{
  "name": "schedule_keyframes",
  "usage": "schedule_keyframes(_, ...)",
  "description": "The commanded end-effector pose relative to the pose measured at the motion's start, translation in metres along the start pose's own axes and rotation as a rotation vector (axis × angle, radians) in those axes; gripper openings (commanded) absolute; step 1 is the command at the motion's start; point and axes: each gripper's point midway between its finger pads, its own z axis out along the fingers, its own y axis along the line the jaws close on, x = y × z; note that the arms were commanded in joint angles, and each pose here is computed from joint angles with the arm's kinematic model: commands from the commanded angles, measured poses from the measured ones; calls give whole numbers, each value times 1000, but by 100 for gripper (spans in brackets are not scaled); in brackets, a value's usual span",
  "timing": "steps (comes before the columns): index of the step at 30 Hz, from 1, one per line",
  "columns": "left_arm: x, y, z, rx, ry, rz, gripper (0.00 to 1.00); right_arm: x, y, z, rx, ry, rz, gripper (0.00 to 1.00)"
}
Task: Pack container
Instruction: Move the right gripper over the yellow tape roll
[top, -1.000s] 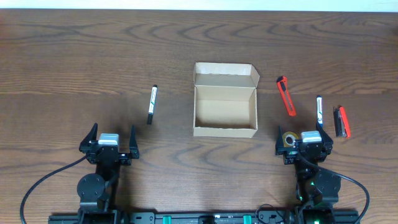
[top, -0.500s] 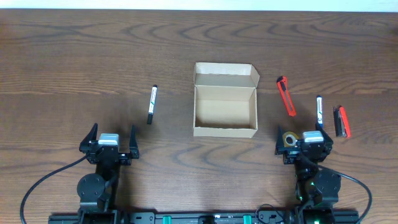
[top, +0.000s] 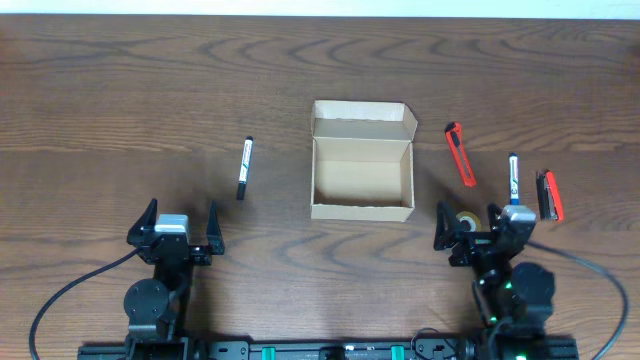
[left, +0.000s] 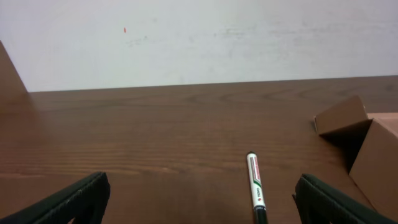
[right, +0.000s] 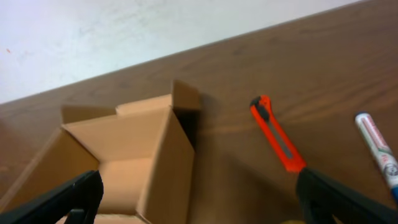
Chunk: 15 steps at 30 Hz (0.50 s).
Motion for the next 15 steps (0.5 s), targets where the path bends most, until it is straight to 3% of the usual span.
schedule_keyframes(1,16,0,0,0,58,-13,95,-47,15,-10,4,27,-79,99)
schedule_keyframes(10,16,0,0,1,57,-13,95,-91,3,-19,168,673,-119,99)
schedule_keyframes(15,16,0,0,1,58,-13,95,-128,6,-10,187,784,-129,99)
